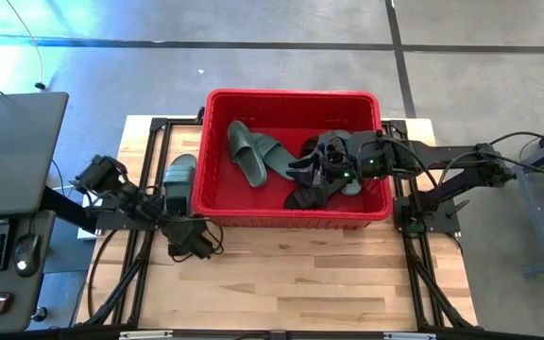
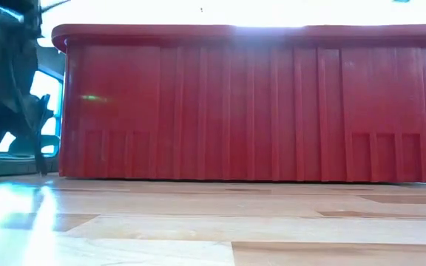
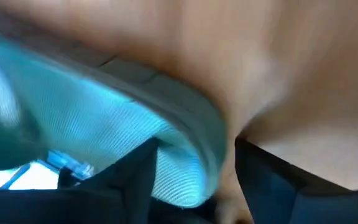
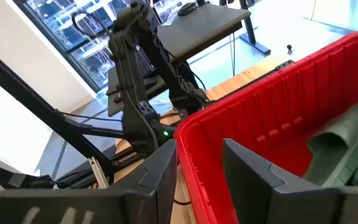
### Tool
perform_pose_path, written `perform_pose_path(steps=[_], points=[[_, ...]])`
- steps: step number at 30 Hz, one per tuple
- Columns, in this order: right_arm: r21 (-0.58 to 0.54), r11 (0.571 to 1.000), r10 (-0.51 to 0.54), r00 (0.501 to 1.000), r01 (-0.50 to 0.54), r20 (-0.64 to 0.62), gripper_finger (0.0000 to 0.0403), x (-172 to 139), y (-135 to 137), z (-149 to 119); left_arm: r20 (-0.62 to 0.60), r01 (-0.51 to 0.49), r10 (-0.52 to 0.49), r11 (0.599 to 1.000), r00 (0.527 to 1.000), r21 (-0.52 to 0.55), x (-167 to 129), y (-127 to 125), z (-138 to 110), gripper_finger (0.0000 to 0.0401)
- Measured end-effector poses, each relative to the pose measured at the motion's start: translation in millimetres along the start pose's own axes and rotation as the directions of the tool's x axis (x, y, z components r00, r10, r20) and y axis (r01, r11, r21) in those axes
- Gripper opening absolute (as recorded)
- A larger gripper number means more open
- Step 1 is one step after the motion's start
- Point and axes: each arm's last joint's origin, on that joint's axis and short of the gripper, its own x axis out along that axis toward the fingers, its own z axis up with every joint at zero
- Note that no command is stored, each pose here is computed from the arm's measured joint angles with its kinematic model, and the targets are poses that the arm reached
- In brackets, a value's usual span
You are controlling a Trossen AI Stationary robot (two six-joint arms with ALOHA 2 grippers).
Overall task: Pick and place slides into bin
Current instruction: Put the green slide into the red bin
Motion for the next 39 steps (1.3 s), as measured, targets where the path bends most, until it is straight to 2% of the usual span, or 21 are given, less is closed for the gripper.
perform_pose_path(steps=[3, 8, 9, 15, 20, 25, 32, 35, 39], points=[[-0.001, 1.0, 0.002, 1.0, -0.002, 0.004, 0.0119, 0.0, 0.3, 0.3, 0.014, -0.019, 0.019, 1.0, 1.0, -0.015, -3.8, 6.7, 0.8, 0.0156], [-0.001, 1.0, -0.003, 1.0, 0.003, 0.01, 0.0119, 0.0, 0.3, 0.7, 0.025, 0.015, -0.015, 0.999, 1.0, -0.033, -3.4, 9.1, 6.1, 0.0036], [-0.001, 1.0, -0.003, 1.0, 0.003, 0.01, 0.0119, 0.0, 0.2, 0.7, 0.025, 0.027, -0.026, 0.999, 0.999, -0.029, -3.7, 8.3, 7.0, 0.0025], [-0.007, 1.0, -0.003, 1.0, 0.003, 0.011, 0.0119, 0.0, 0.3, 0.8, 0.012, 0.087, -0.087, 0.996, 0.996, -0.008, -36.8, 7.2, 11.4, 0.0027], [-0.01, 1.0, -0.005, 1.0, 0.005, 0.008, 0.0119, 0.0, 0.1, 0.4, 0.077, 0.109, -0.113, 0.993, 0.991, 0.047, -89.2, 6.0, 13.6, 0.0019], [-0.011, 1.0, -0.007, 1.0, 0.007, 0.005, 0.0119, 0.0, -0.1, 0.1, 0.156, 0.213, -0.218, 0.976, 0.963, 0.05, -144.9, 3.8, 7.4, 0.0019], [-0.041, 0.999, -0.015, 1.0, 0.014, -0.011, 0.0119, 0.0, -0.9, -1.4, 0.166, 0.384, -0.387, 0.922, 0.907, 0.049, -194.6, -4.2, -16.4, 0.0017], [-0.063, 0.998, -0.018, 0.999, 0.016, -0.027, 0.0119, -0.1, -1.5, -2.8, 0.102, 0.431, -0.431, 0.902, 0.896, 0.028, -204.6, -8.5, -31.1, 0.0016], [-0.073, 0.997, -0.02, 0.999, 0.017, -0.046, 0.0119, -0.1, -2.1, -4.4, 0.046, 0.487, -0.485, 0.872, 0.873, -0.05, -213.9, -20.6, -50.6, 0.0014]])
